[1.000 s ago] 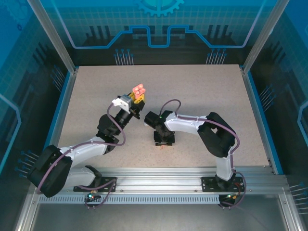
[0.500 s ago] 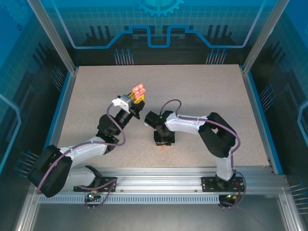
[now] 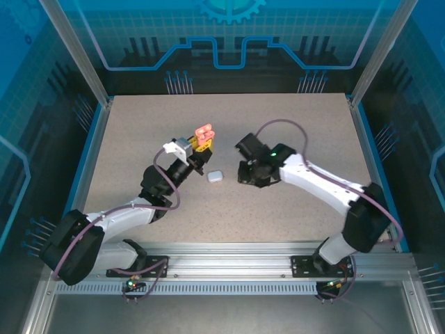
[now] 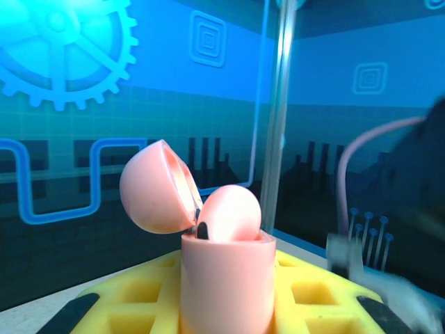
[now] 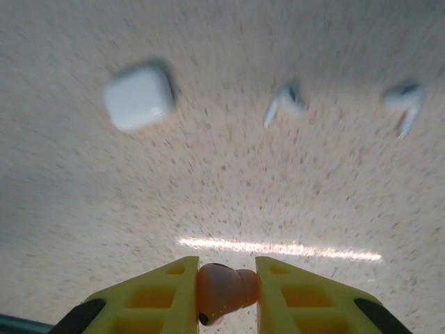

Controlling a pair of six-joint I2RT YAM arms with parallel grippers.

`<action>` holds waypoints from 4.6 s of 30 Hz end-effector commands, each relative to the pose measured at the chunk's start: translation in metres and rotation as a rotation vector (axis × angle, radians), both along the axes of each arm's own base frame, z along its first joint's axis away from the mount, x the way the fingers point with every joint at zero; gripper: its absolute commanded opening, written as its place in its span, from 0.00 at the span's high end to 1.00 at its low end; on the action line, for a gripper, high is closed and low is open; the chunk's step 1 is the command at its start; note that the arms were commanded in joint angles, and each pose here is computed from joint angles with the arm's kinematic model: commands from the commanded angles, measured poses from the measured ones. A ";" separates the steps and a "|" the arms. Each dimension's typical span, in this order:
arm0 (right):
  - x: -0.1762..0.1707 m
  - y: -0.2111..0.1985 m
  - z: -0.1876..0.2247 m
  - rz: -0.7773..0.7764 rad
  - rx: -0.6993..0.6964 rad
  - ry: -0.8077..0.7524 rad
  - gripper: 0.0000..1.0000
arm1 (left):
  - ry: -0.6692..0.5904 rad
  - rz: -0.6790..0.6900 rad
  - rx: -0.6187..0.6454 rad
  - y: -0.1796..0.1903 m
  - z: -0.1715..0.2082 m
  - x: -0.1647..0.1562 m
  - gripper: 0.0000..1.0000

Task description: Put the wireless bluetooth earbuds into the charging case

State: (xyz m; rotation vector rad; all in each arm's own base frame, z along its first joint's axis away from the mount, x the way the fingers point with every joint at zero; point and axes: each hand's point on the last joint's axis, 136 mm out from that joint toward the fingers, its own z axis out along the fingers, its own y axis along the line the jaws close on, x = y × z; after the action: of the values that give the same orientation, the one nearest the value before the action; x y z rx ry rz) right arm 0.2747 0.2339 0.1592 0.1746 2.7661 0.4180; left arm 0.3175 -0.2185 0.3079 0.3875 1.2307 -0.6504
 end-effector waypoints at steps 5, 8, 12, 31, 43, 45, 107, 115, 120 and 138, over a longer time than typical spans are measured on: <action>0.042 -0.024 0.125 0.051 0.161 -0.342 0.76 | -0.110 -0.194 0.007 -0.026 0.032 -0.019 1.00; 0.052 -0.025 0.171 0.076 0.235 -0.446 0.75 | -0.130 -0.229 0.002 -0.032 0.037 -0.020 1.00; 0.057 -0.018 0.223 0.129 0.328 -0.569 0.75 | -0.147 -0.280 0.005 -0.041 0.039 -0.020 1.00; 0.047 0.041 0.237 0.319 0.514 -0.611 0.74 | -0.218 -0.248 -0.029 -0.048 0.051 -0.004 1.00; 0.054 0.052 0.196 0.320 0.467 -0.523 0.75 | -0.214 -0.227 -0.033 -0.043 0.050 -0.006 1.00; 0.056 0.052 0.190 0.317 0.455 -0.513 0.75 | -0.213 -0.225 -0.034 -0.043 0.050 -0.006 1.00; 0.068 0.030 0.222 0.240 0.494 -0.481 0.23 | -0.173 -0.202 -0.022 -0.043 0.041 -0.002 1.00; 0.073 0.047 0.221 0.301 0.605 -0.443 0.24 | -0.175 -0.207 -0.024 -0.045 0.043 -0.002 1.00; 0.073 0.056 0.219 0.321 0.628 -0.425 0.24 | -0.172 -0.206 -0.024 -0.045 0.042 0.000 1.00; 0.053 0.065 0.223 0.385 0.656 -0.403 0.30 | -0.172 -0.200 -0.024 -0.046 0.042 0.002 1.00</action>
State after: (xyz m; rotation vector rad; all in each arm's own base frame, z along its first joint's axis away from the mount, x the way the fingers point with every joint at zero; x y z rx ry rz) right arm 0.3416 0.2970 0.3661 -0.2218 2.2084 1.2560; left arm 0.3239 -0.2648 0.3353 0.5373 1.0838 -0.7945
